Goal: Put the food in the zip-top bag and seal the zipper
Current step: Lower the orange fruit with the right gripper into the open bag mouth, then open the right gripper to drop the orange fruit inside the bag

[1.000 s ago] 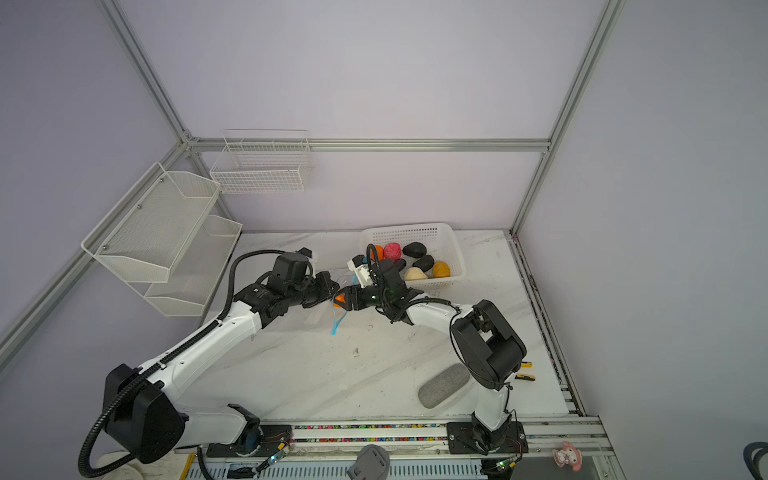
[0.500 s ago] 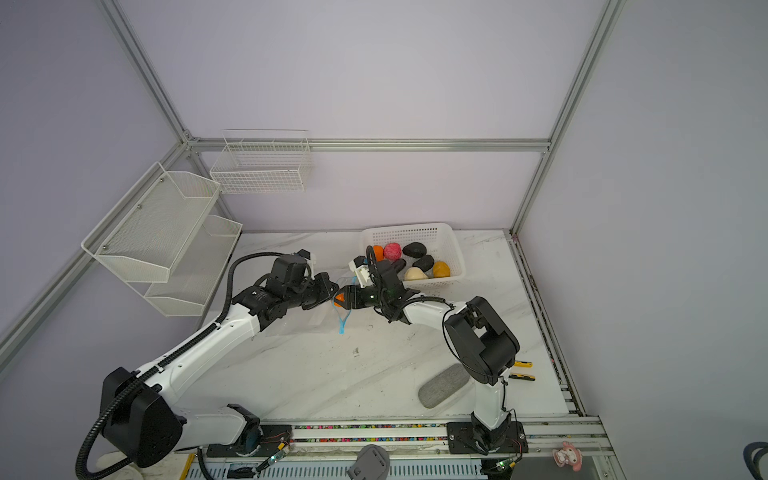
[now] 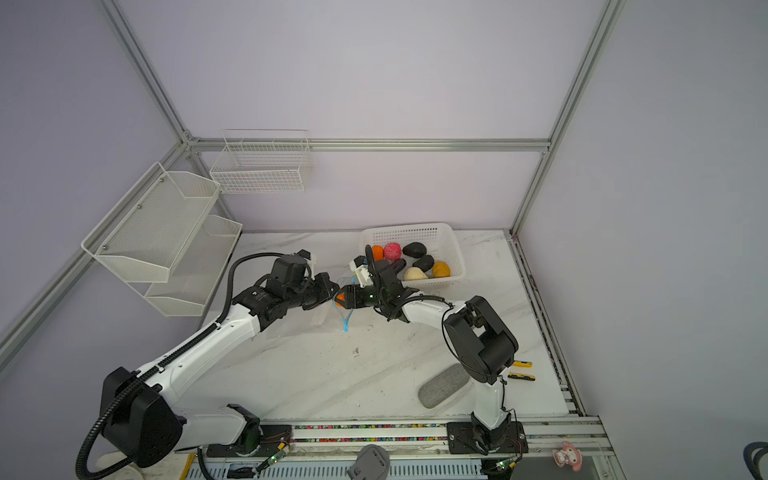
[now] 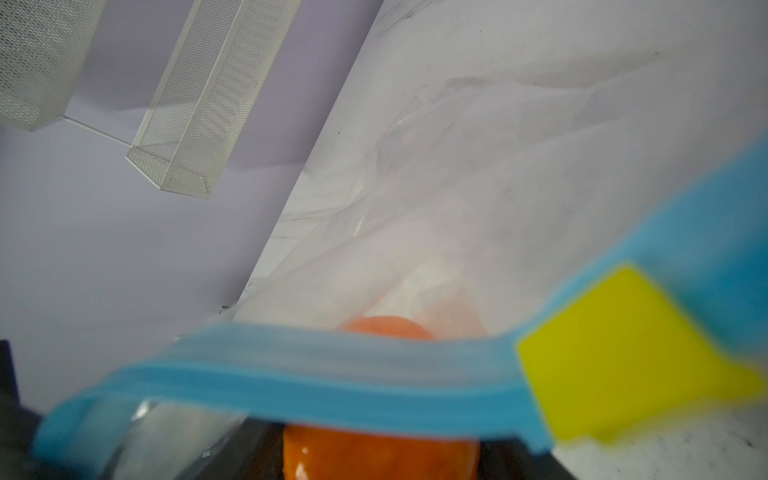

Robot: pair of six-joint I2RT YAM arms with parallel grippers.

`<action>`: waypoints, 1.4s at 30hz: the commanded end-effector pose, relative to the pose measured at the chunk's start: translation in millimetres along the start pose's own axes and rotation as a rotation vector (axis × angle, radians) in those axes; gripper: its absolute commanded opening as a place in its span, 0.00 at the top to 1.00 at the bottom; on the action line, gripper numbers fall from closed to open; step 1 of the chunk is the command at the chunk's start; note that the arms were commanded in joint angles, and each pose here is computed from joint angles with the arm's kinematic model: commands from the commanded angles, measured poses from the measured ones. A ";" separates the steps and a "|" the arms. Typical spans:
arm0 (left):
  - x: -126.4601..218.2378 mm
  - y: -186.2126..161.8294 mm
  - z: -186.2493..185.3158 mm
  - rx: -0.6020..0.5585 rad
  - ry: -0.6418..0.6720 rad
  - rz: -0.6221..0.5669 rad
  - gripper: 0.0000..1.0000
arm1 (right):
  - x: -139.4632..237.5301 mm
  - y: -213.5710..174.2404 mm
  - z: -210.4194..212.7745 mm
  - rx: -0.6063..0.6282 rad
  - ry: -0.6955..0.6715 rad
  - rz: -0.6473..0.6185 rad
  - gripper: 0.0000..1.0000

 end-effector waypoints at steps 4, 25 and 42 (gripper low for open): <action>-1.7 -4.3 4.5 0.013 -0.028 0.009 1.00 | -3.8 1.4 1.4 0.021 -0.029 0.003 0.30; -5.9 -5.0 6.1 0.016 -0.030 0.014 1.00 | 11.0 13.3 19.5 -0.015 -0.024 -0.023 0.31; -5.3 -6.7 9.5 0.017 -0.028 0.010 1.00 | 16.5 29.4 36.4 -0.081 -0.066 0.055 0.27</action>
Point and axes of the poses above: each gripper's point midway between its finger pads, its own x axis back along the fingers, its own z axis along the line the jaws close on, y = z × x, the point moved 9 cm from there along x, back along the fingers, and after that the axes turned 10 degrees about x, right-handed, at the moved point
